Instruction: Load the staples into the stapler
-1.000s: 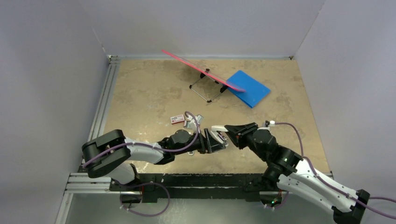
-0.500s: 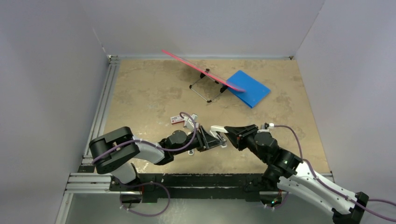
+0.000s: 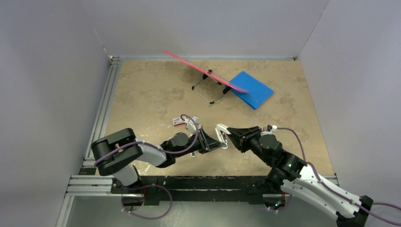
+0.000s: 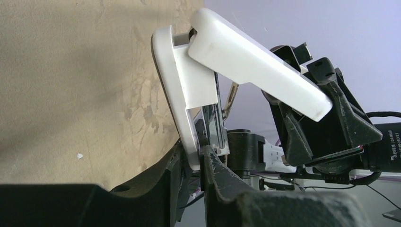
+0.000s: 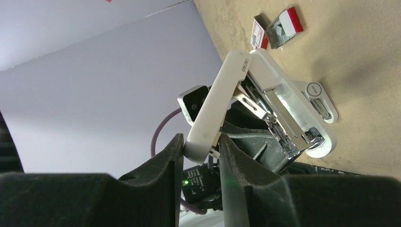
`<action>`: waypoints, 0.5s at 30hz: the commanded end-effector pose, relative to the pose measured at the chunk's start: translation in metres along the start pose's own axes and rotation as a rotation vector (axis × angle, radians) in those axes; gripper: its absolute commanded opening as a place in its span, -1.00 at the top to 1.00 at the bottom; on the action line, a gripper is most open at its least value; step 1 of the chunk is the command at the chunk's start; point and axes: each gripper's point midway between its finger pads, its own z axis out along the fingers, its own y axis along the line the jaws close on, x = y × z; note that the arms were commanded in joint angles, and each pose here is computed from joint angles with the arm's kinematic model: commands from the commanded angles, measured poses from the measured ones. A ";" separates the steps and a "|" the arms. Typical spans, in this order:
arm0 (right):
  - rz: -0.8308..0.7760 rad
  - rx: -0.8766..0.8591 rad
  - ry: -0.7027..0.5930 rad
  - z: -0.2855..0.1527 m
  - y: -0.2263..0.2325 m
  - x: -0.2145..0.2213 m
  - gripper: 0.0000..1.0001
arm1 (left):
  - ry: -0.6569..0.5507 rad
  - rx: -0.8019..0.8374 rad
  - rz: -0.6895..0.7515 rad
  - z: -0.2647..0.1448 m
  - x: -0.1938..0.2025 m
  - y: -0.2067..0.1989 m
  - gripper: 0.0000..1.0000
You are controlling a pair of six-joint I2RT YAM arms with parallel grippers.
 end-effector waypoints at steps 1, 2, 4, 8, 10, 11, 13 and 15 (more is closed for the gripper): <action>0.081 -0.105 0.067 -0.006 0.031 0.013 0.66 | -0.013 0.006 0.011 0.005 -0.003 -0.007 0.56; 0.081 -0.104 0.078 -0.006 0.030 0.015 0.67 | -0.008 -0.007 0.004 0.008 -0.003 -0.007 0.54; 0.083 -0.101 0.095 -0.004 0.029 0.019 0.67 | 0.004 -0.057 -0.014 0.013 -0.003 -0.004 0.52; 0.087 -0.097 0.118 -0.003 0.025 0.022 0.68 | 0.000 -0.093 -0.007 0.018 -0.006 -0.002 0.50; 0.090 -0.083 0.124 -0.001 0.020 0.023 0.68 | 0.007 -0.069 0.000 0.018 -0.006 -0.006 0.49; 0.098 -0.098 0.135 -0.002 0.023 0.025 0.68 | 0.023 -0.038 0.012 0.018 -0.005 -0.011 0.47; 0.106 -0.095 0.148 -0.001 0.021 0.026 0.69 | 0.049 0.014 0.025 0.020 -0.001 -0.018 0.43; 0.111 -0.098 0.156 -0.001 0.021 0.028 0.69 | 0.073 0.075 0.032 0.020 0.004 -0.025 0.41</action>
